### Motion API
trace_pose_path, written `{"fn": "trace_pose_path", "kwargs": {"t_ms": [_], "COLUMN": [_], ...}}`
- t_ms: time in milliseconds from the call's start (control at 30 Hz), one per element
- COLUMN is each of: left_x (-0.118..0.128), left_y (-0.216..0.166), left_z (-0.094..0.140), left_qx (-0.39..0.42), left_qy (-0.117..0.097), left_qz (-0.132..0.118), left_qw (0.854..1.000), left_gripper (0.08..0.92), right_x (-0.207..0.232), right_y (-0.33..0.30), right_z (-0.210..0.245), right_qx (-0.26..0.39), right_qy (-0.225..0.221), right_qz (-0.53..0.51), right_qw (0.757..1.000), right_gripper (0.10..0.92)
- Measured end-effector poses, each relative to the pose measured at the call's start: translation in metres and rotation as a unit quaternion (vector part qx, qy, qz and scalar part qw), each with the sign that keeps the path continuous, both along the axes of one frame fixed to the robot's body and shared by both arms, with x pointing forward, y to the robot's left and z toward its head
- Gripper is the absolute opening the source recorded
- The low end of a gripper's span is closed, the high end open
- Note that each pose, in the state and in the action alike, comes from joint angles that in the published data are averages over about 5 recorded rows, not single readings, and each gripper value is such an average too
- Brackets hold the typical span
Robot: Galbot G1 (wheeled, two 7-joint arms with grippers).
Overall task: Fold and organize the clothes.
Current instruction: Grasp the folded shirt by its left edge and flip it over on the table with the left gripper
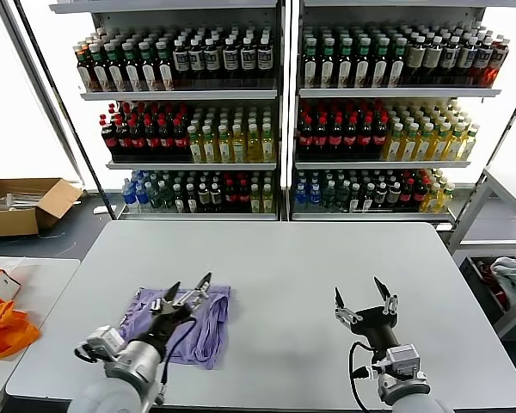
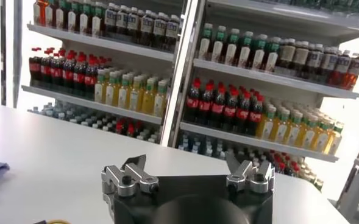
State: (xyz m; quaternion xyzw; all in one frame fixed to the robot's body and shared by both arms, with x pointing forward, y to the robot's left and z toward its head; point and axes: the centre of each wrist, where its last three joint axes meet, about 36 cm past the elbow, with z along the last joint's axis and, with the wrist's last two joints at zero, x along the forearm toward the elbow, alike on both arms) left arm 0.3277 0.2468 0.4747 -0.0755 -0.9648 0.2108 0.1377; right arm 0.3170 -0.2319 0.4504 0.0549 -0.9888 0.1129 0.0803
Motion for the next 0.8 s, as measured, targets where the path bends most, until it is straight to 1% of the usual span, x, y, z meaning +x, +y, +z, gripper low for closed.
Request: {"fn": "trace_pose_path", "kwargs": {"t_ms": [133, 300, 433, 800], "left_x": [0.001, 0.005, 0.009, 0.013], "left_y": [0.023, 0.042, 0.053, 0.079], "left_z": [-0.002, -0.012, -0.024, -0.059], "left_qx": [0.074, 0.134, 0.162, 0.193], "left_qy": [-0.004, 0.0, 0.009, 0.054], "left_qz": [0.029, 0.049, 0.055, 0.061], "left_qw": [0.997, 0.99, 0.985, 0.978], "left_gripper": [0.823, 0.823, 0.823, 0.823], "right_x": [0.002, 0.002, 0.002, -0.003], "right_y": [0.001, 0.0, -0.002, -0.004], "right_z": [-0.003, -0.005, -0.005, -0.003], "right_qx": [0.002, 0.002, 0.001, -0.002], "right_qy": [0.002, 0.002, 0.002, 0.002], "right_qz": [0.003, 0.003, 0.0, -0.004], "right_qw": [1.0, 1.0, 1.0, 1.0], "right_gripper": [0.823, 0.823, 0.823, 0.823]}}
